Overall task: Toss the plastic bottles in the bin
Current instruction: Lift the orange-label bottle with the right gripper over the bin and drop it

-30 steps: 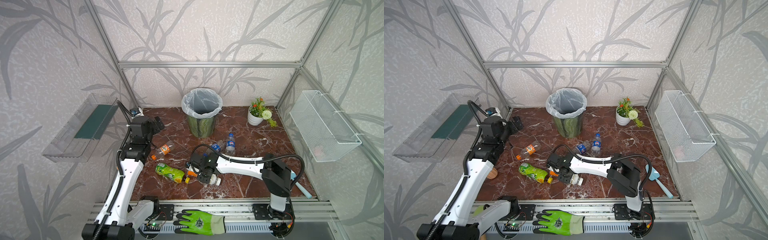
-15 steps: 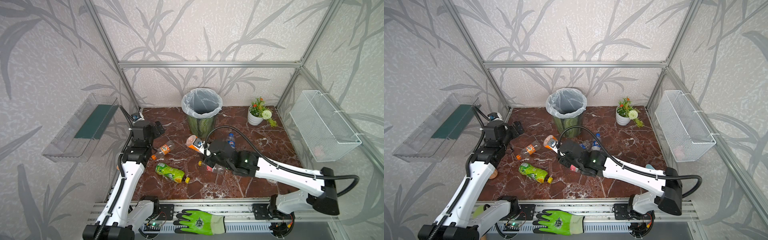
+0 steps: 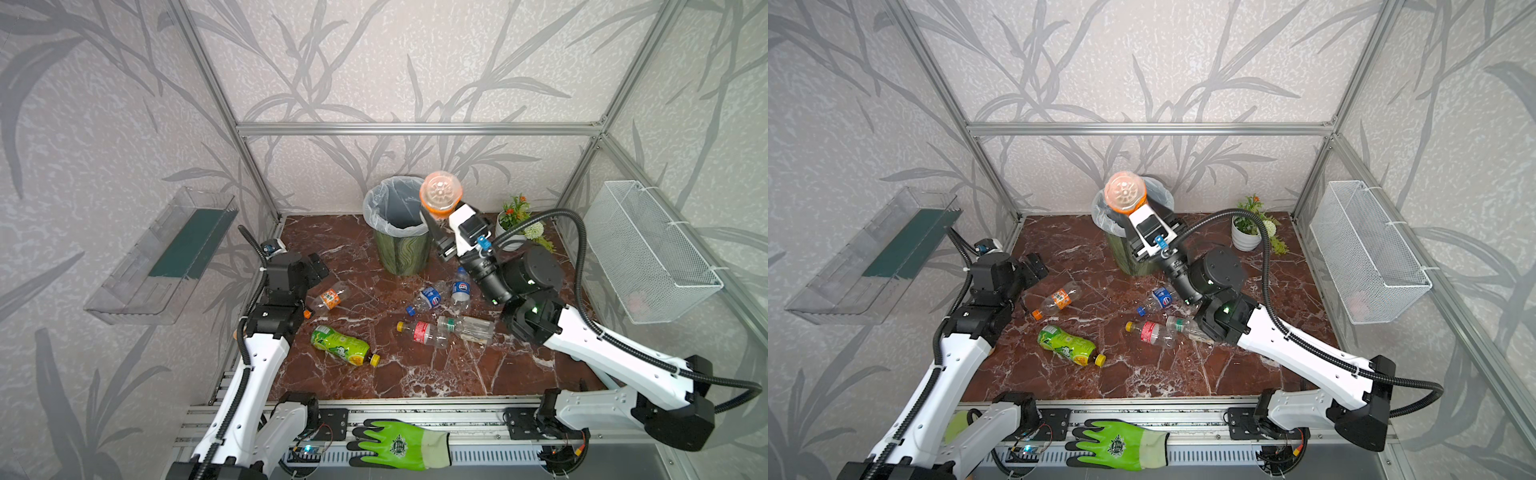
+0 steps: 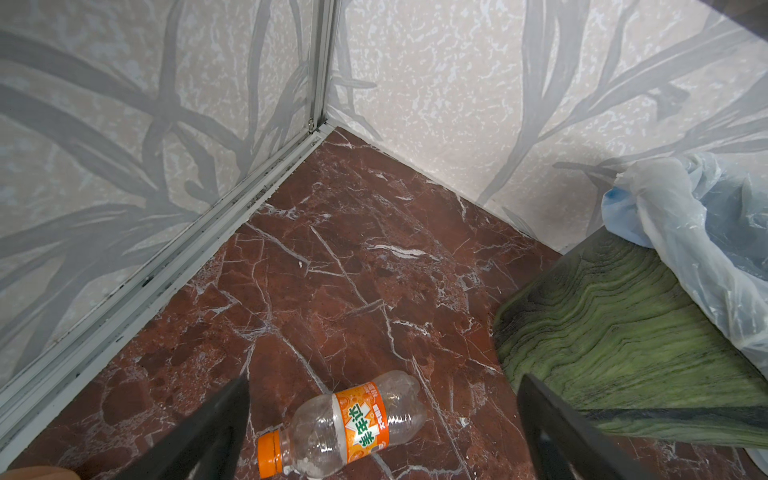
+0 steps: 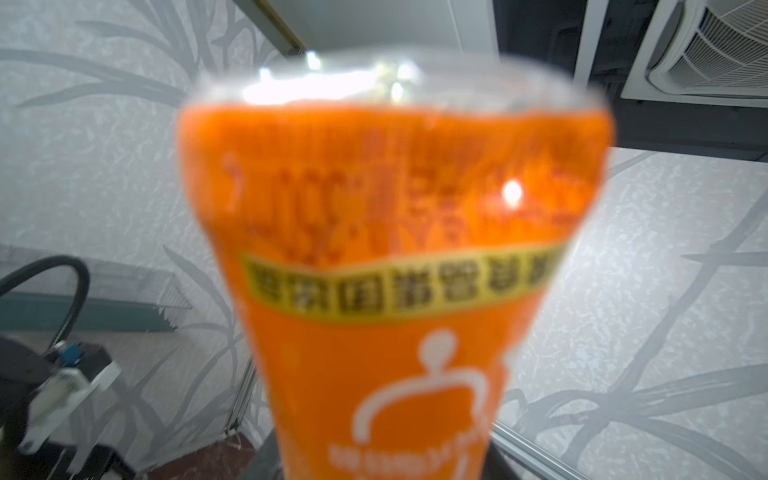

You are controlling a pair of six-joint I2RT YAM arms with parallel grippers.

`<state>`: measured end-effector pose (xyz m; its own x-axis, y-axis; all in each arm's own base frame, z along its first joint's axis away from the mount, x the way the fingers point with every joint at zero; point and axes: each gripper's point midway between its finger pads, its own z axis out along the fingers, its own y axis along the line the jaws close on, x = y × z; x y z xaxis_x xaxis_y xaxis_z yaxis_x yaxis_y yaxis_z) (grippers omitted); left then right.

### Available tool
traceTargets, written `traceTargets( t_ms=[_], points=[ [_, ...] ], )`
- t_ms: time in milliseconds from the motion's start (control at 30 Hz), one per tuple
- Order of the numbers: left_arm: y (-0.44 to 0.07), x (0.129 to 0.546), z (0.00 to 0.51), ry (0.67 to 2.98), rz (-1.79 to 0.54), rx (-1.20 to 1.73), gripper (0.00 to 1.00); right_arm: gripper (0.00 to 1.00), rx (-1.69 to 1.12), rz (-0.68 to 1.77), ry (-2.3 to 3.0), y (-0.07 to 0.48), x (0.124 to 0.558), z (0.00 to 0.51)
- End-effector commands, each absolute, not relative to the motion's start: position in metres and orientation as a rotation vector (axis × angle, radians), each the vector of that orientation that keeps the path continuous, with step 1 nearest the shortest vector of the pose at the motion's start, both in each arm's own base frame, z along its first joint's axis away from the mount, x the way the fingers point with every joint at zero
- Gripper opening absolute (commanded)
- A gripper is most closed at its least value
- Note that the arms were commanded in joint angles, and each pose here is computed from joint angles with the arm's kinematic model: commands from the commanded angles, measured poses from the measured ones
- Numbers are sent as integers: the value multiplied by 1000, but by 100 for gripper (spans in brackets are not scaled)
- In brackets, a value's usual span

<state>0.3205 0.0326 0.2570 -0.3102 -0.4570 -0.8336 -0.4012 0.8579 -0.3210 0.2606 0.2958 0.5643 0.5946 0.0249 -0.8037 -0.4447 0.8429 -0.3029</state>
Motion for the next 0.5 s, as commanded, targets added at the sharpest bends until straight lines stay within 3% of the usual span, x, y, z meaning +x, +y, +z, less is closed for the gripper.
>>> traceTargets(
  t_ms=[0,167,233,367,467],
  points=[
    [32,313,246,1954,-88,-680,99,46,-434,392,855,293,293,578],
    [28,313,237,1992,-106,-687,99,51,-417,462,1162,323,422,497],
    [28,311,236,2005,-102,-699,99,63,-459,452,1319,342,469,450],
    [32,297,247,1983,-63,-721,99,86,-469,392,1369,338,483,448],
    [34,283,259,1935,-48,-740,99,90,-432,377,1306,315,465,483]
  ],
)
